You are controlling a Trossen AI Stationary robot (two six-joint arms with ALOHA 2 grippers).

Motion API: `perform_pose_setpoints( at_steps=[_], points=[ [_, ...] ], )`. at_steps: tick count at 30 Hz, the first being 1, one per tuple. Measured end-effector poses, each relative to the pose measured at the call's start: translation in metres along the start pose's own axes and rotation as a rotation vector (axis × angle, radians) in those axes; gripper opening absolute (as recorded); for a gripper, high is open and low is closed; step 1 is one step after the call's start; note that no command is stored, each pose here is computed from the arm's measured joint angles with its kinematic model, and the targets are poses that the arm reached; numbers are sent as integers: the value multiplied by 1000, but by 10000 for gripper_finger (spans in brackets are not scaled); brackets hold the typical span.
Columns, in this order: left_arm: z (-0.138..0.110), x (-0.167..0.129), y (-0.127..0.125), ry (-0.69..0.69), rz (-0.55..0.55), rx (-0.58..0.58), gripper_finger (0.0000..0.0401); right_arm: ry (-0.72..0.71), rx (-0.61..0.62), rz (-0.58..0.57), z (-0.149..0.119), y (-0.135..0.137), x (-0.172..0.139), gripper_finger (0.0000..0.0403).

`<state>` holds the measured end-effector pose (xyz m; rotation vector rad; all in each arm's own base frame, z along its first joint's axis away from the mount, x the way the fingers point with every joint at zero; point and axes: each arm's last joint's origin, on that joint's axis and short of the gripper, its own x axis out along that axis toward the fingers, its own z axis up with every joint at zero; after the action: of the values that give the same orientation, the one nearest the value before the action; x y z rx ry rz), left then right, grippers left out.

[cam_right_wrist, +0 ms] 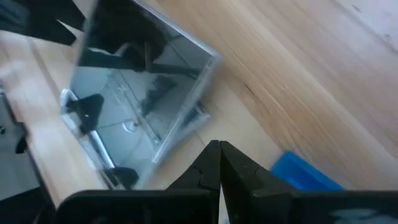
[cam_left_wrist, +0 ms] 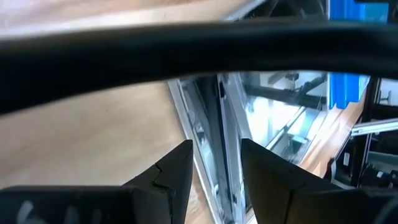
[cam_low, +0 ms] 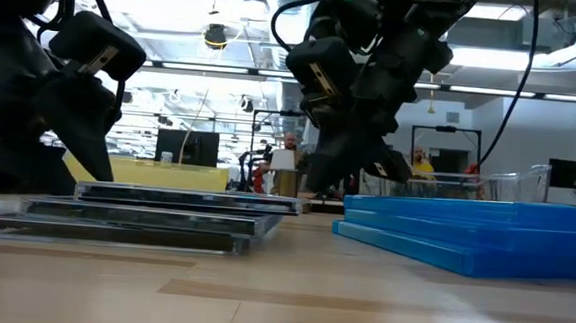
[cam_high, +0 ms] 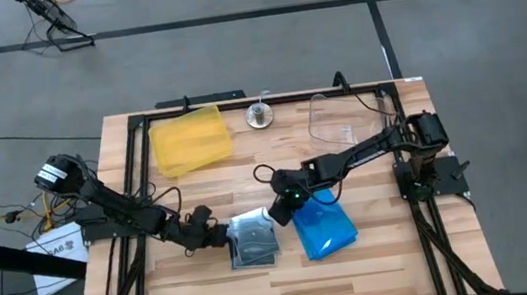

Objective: Pick & place jewel cases by type
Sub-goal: Put the black CD case into the yellow bin

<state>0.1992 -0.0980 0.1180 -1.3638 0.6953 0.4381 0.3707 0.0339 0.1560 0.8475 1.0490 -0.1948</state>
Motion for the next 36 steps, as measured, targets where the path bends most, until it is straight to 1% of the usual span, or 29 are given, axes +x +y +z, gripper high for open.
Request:
perform_pose_setpoints(
  at_steps=[7, 9, 11, 13, 15, 16, 17, 24, 31, 34, 36],
  points=[
    [1, 0, 0, -37, -4, 12, 128, -1, 6, -10, -8, 6, 3, 0],
    [2, 0, 1, -45, 2, 14, 128, 3, 16, -6, -10, 6, 13, 0],
    [2, 0, 2, -47, 9, 16, 128, 36, 41, -33, -15, 2, 18, 0],
    [2, 0, 3, -48, 20, 19, 128, 27, 45, -7, -12, 8, 27, 0],
    [2, 0, 3, -46, 23, 20, 128, 47, 42, -4, -14, 10, 29, 0],
    [2, 0, 3, -46, 26, 21, 128, 46, 46, -10, -12, 13, 33, 0],
    [2, 0, 4, -45, 29, 22, 128, 32, 43, 7, -9, 18, 34, 0],
    [2, 3, 6, -36, 41, 28, 128, 30, 18, 18, 6, 35, 39, 0],
    [1, 3, 5, -14, 40, 58, 128, 49, 10, 12, 8, 38, 43, 0],
    [-2, 1, 3, 50, 27, 86, 128, 49, -4, 6, 8, 38, 43, 0],
    [-2, -2, 1, 68, 13, 96, 128, 48, -6, 3, 8, 38, 44, 0]
  ],
)
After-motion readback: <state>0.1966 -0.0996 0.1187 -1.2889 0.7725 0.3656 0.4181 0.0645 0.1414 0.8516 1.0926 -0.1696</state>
